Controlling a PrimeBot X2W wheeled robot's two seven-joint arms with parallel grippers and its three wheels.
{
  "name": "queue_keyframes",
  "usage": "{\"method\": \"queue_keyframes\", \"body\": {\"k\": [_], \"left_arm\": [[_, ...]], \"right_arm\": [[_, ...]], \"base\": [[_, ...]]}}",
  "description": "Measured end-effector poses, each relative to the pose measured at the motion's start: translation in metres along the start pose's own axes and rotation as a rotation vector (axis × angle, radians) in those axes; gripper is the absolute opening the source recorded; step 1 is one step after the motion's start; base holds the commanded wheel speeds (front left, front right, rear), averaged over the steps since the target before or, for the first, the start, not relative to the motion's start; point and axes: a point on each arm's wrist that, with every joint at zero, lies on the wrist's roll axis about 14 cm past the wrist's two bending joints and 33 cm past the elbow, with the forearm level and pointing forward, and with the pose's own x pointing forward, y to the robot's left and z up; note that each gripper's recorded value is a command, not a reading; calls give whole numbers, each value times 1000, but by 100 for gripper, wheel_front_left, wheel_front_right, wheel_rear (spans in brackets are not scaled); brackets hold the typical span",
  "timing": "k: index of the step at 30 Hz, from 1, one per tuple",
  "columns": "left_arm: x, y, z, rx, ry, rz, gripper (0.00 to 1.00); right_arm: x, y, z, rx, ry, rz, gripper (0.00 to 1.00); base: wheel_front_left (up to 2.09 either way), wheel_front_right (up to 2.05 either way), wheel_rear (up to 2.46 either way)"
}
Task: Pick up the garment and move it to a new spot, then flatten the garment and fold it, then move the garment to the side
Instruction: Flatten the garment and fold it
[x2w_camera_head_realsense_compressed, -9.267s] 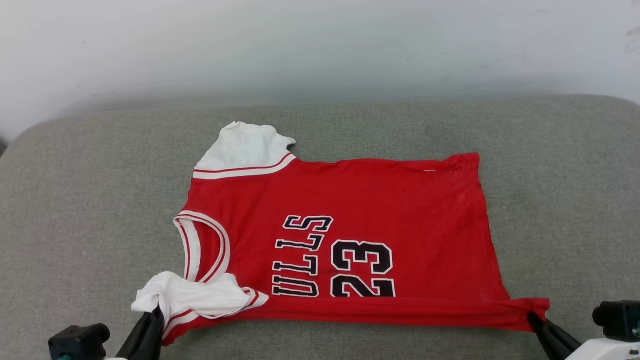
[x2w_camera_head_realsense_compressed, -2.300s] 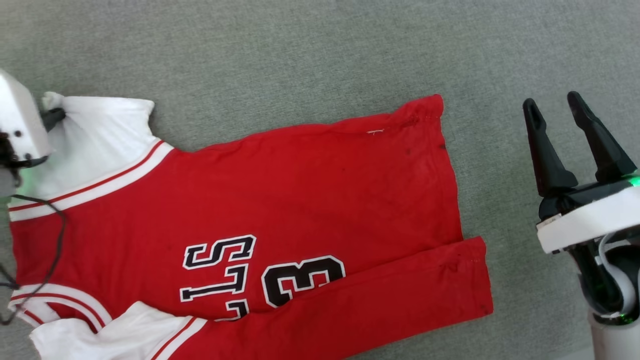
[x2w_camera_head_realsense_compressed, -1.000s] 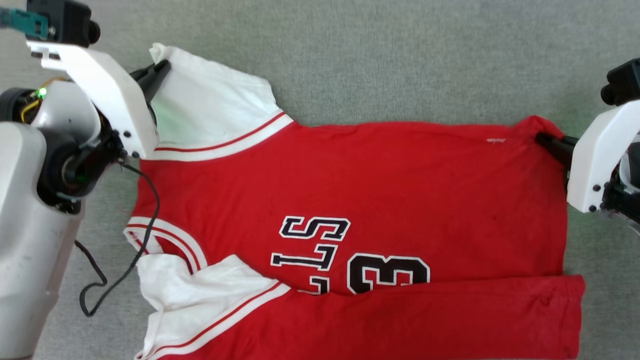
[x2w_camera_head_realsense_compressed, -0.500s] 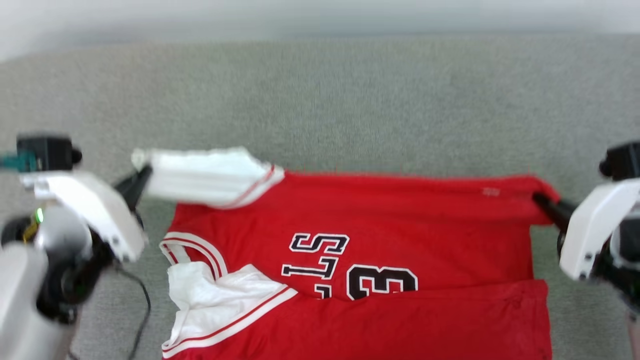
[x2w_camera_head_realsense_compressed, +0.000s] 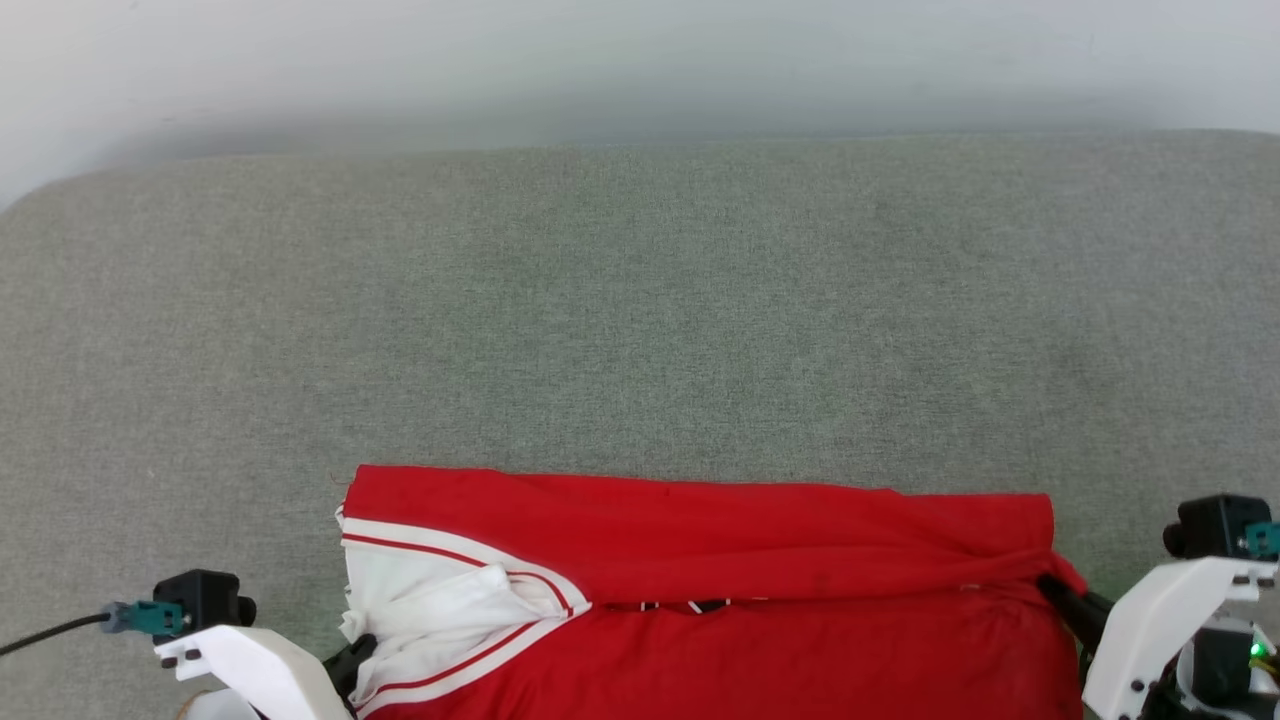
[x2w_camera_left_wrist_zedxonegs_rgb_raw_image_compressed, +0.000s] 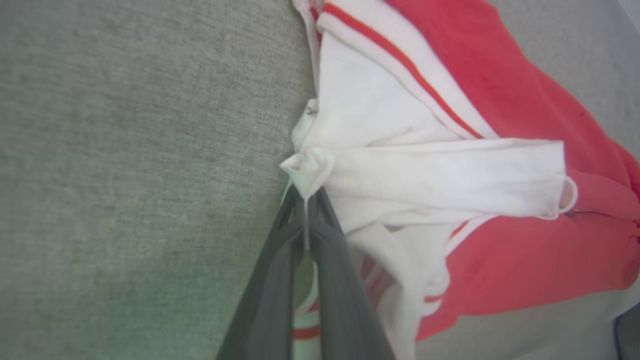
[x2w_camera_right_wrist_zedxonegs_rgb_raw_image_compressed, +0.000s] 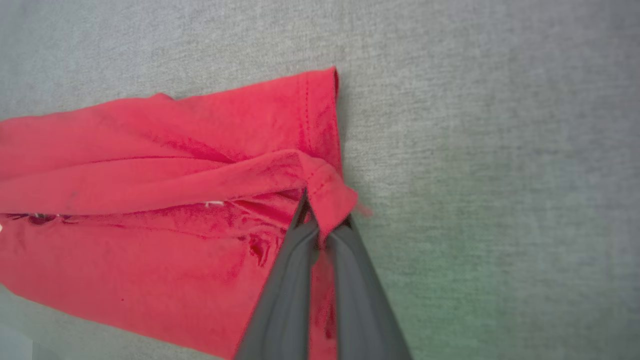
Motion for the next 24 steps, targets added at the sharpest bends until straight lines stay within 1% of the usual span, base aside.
{"method": "queue_keyframes", "body": {"k": [1, 2, 5, 7, 11, 15, 19, 23, 24], "left_arm": [[1, -1, -6, -13, 9, -1, 89], [2, -3, -8, -15, 7, -8, 100], [4, -4, -9, -17, -23, -16, 100], [4, -9, -7, 9, -59, -27, 100], [-3, -8, 24, 62, -227, 12, 100], [-14, -30, 53, 103, -392, -26, 100], [-32, -56, 85, 173, -583, -75, 100], [-50, -74, 108, 231, -757, -113, 100], [-54, -77, 112, 231, -795, -121, 100]], "right_arm": [[0, 0, -6, 21, 3, 2, 100], [-1, -1, -8, 22, -4, -2, 100], [-5, -3, -11, 34, -26, -5, 100], [-10, -6, -12, 35, -39, -13, 100], [-26, -12, -1, 27, -108, -29, 100], [-46, -17, 15, 16, -166, -50, 100], [-64, -22, 29, 8, -194, -71, 100], [-70, -26, 28, 3, -132, -84, 100], [-70, -24, 28, -2, -119, -81, 100]], "base": [[0, 0, 0], [0, 0, 0], [0, 0, 0], [0, 0, 0], [0, 0, 0], [0, 0, 0], [0, 0, 0], [0, 0, 0], [0, 0, 0]]}}
